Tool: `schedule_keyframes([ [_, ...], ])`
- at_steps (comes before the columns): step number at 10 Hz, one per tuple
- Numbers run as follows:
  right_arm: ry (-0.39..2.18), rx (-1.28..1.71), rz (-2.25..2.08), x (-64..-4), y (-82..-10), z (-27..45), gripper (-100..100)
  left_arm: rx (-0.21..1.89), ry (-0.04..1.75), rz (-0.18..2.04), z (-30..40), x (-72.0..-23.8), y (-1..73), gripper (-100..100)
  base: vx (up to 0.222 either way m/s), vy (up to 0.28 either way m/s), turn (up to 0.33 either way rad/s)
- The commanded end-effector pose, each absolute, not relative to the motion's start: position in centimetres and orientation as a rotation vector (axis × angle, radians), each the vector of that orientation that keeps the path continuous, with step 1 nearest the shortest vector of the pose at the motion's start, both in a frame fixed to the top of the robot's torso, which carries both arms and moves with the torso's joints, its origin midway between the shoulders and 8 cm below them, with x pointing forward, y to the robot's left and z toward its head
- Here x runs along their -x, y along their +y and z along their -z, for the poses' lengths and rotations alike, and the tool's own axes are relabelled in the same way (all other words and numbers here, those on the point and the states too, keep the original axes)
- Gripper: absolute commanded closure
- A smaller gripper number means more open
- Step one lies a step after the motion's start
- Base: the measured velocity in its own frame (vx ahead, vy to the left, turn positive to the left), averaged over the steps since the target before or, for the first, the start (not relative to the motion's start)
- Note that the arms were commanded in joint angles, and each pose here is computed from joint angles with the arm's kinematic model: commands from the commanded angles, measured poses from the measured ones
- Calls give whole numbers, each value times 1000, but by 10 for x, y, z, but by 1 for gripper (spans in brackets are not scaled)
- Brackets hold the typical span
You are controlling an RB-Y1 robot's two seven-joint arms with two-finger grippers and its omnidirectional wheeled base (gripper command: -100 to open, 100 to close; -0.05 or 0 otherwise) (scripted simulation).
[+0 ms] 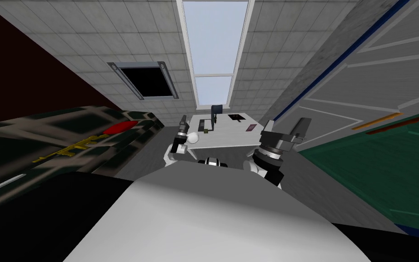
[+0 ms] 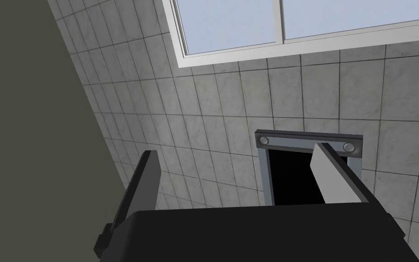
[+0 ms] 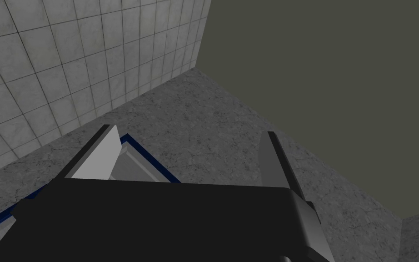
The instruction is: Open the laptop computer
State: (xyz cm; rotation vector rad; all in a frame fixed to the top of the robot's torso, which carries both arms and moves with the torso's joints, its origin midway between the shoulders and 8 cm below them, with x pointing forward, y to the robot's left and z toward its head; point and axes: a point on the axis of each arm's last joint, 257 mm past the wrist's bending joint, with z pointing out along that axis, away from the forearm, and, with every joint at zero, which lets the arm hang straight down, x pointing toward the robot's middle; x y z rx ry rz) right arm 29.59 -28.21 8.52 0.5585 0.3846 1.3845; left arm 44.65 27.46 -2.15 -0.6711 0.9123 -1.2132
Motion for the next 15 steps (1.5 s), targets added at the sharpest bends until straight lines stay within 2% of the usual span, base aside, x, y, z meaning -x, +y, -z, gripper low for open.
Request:
schedule_keyframes([
  [1,385,-559,-1385,-296,-282,-85,0,701,967,1184,36,-469,276,-100,21,-142,1],
  [15,385,-558,-1385,-296,-282,-85,0,809,1251,915,103,-573,318,-100,24,-139,3],
])
